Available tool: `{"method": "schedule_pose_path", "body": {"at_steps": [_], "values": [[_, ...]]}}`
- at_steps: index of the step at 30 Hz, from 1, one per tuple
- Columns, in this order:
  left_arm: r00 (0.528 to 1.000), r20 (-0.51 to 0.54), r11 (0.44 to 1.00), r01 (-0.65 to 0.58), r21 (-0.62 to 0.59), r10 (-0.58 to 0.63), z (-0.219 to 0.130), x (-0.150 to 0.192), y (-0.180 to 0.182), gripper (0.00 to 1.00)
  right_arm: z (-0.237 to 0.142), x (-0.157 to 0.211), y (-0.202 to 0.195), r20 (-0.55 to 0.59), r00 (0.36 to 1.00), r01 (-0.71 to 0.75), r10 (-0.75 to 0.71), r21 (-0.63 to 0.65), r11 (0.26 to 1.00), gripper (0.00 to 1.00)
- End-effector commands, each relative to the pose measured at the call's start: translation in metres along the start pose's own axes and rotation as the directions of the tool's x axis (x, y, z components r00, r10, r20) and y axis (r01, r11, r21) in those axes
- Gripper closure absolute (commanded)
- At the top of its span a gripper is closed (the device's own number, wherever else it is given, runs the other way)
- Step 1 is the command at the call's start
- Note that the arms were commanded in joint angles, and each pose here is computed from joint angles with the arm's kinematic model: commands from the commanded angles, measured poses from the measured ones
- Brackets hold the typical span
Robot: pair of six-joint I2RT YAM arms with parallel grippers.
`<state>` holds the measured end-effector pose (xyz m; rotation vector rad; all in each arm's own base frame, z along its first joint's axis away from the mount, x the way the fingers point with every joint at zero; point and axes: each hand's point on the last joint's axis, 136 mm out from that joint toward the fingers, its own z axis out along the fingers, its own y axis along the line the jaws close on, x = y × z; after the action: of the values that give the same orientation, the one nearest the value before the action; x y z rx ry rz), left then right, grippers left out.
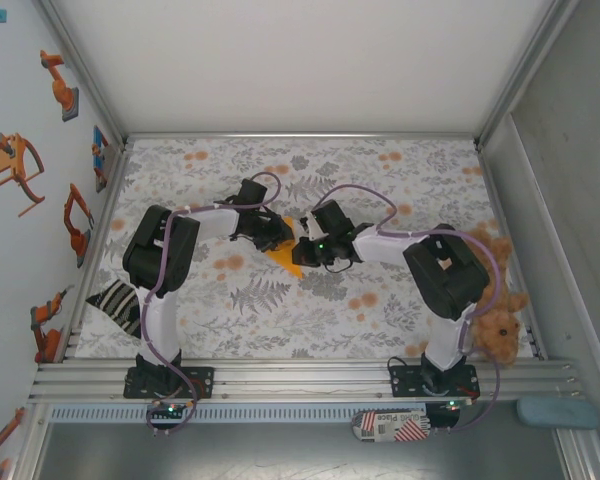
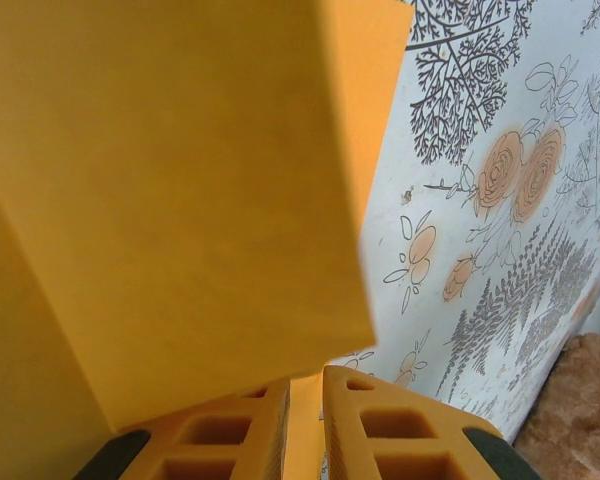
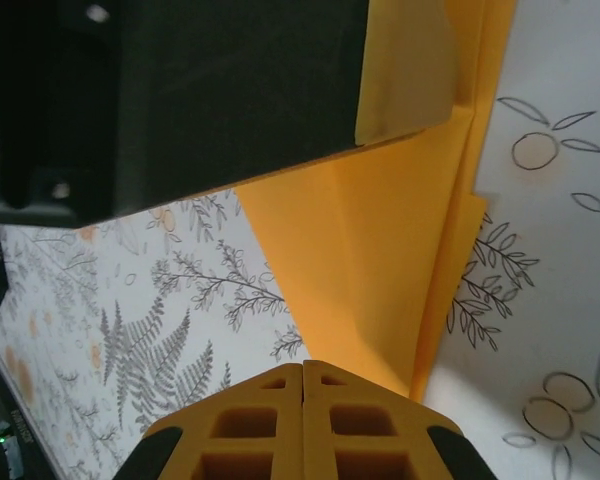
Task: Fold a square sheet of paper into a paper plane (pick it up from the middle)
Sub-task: Fourth fold the wing at the center of the table.
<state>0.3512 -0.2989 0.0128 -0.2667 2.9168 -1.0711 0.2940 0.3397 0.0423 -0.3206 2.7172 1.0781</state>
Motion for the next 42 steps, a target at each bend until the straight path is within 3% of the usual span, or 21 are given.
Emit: {"method": "schedule_pose_path", "body": {"at_steps": [1, 6, 14, 21, 26, 42], "values": [[0.996, -0.032, 0.983, 0.073, -0.167, -0.079, 0.012, 0.016, 0.050, 0.83, 0.009, -0.004, -0.006, 0.005, 1.000, -0.009, 0.009, 0.034, 0.999, 1.00], [1.000, -0.002, 0.997, 0.031, -0.076, -0.031, -0.003, 0.007, 0.017, 0.83, 0.017, 0.011, -0.027, -0.041, 0.999, -0.026, 0.030, 0.096, 0.995, 1.00], [0.976, 0.154, 0.981, -0.167, 0.100, 0.151, -0.060, -0.011, -0.051, 0.77, 0.008, 0.053, -0.060, -0.152, 0.988, 0.013, 0.018, 0.199, 0.980, 1.00], [0.956, 0.184, 0.962, -0.251, 0.108, 0.229, -0.064, -0.001, -0.034, 0.78, -0.009, 0.081, -0.072, -0.235, 0.972, 0.057, -0.007, 0.207, 0.977, 1.00], [0.953, 0.182, 0.942, -0.277, 0.188, 0.244, -0.054, 0.010, -0.032, 0.81, -0.010, 0.084, -0.071, -0.247, 0.969, 0.054, -0.003, 0.198, 0.979, 1.00], [0.965, 0.145, 0.948, -0.245, 0.202, 0.218, -0.017, 0.000, -0.016, 0.83, -0.007, 0.085, -0.077, -0.252, 0.967, 0.035, 0.020, 0.214, 0.976, 1.00]]}}
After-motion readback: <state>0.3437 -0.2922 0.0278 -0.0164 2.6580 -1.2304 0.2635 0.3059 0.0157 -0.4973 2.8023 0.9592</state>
